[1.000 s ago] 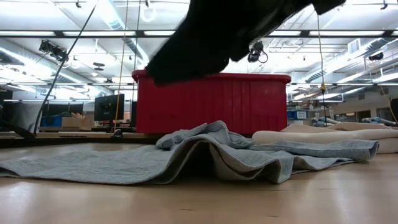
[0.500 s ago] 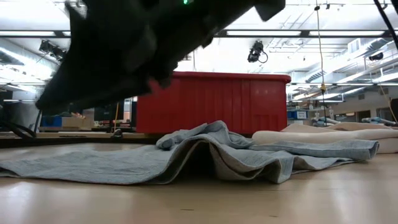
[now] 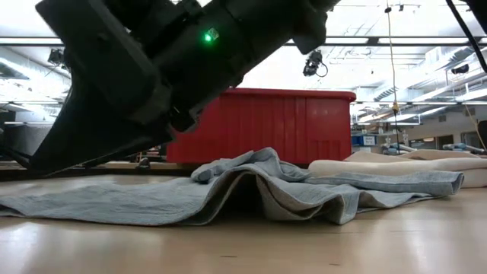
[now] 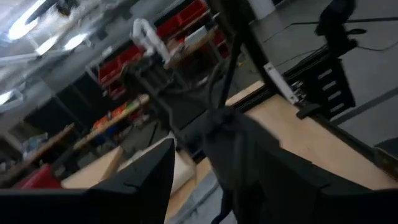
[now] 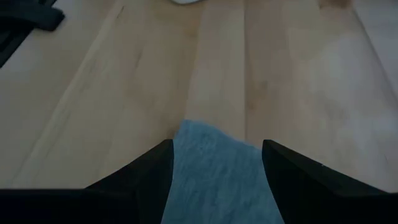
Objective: Fold Laundry from Bin
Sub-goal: Fold the gray shirt
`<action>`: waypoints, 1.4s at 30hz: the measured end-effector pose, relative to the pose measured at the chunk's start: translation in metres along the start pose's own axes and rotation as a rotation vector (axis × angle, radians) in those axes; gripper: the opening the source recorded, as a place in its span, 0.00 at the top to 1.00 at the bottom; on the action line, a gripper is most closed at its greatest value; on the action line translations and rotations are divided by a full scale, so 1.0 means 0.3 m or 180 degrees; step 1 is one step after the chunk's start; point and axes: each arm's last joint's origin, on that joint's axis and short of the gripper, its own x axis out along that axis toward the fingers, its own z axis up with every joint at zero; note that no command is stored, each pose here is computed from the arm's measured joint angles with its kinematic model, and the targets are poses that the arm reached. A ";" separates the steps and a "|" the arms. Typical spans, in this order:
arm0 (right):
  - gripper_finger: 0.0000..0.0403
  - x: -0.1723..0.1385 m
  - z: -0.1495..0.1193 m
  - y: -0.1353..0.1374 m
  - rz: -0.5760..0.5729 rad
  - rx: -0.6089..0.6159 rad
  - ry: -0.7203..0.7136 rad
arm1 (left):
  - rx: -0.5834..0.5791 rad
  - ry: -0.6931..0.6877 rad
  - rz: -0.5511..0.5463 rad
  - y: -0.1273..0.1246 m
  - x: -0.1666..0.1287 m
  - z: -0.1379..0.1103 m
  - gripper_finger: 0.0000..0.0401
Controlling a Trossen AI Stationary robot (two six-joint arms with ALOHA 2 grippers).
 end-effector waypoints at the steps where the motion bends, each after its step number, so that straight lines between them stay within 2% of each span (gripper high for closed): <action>1: 0.38 0.002 -0.001 0.000 -0.0003 -0.0019 0.0000 | -0.0028 0.0050 0.0023 0.005 0.009 -0.008 0.44; 9: 0.38 0.026 -0.042 0.002 0.0007 -0.0161 0.0174 | -0.0040 0.0308 0.0198 0.044 0.062 -0.054 0.44; 13: 0.42 0.025 -0.054 0.004 -0.0010 -0.0186 0.0288 | -0.0046 0.0325 0.0228 0.050 0.068 -0.058 0.44; 16: 0.53 0.015 -0.063 0.022 -0.0022 -0.0282 0.0380 | -0.0032 0.0327 0.0195 0.046 0.065 -0.058 0.44; 19: 0.71 0.009 -0.069 0.046 0.0136 -0.0369 0.0425 | -0.0009 0.0336 0.0173 0.042 0.063 -0.059 0.44; 22: 0.90 -0.004 -0.075 0.065 0.0563 -0.0336 0.0573 | 0.0003 0.0348 0.0174 0.042 0.064 -0.061 0.44; 24: 0.97 -0.031 -0.078 0.078 0.0982 -0.0264 0.0822 | 0.0007 0.0348 0.0165 0.041 0.063 -0.061 0.44; 27: 0.95 -0.090 -0.083 0.092 0.1460 -0.0055 0.1305 | 0.0040 0.0365 0.0130 0.038 0.063 -0.065 0.44; 30: 0.94 -0.167 -0.078 0.107 0.1675 -0.0014 0.1685 | 0.0064 0.0379 0.0122 0.039 0.064 -0.067 0.44; 33: 0.97 -0.254 -0.058 0.141 0.1836 -0.0121 0.1865 | -0.0016 0.0395 0.0260 0.049 0.064 -0.062 0.44; 36: 0.98 -0.353 -0.017 0.169 0.2064 -0.0053 0.1973 | -0.0181 0.0467 0.0297 0.058 0.079 -0.078 0.44; 38: 0.98 -0.404 -0.011 0.192 0.1993 0.0009 0.2108 | -0.0284 0.0596 0.0373 0.080 0.103 -0.105 0.44; 42: 0.97 -0.464 -0.070 0.247 0.1563 0.0107 0.2645 | -0.0477 0.0996 0.0561 0.160 0.169 -0.193 0.44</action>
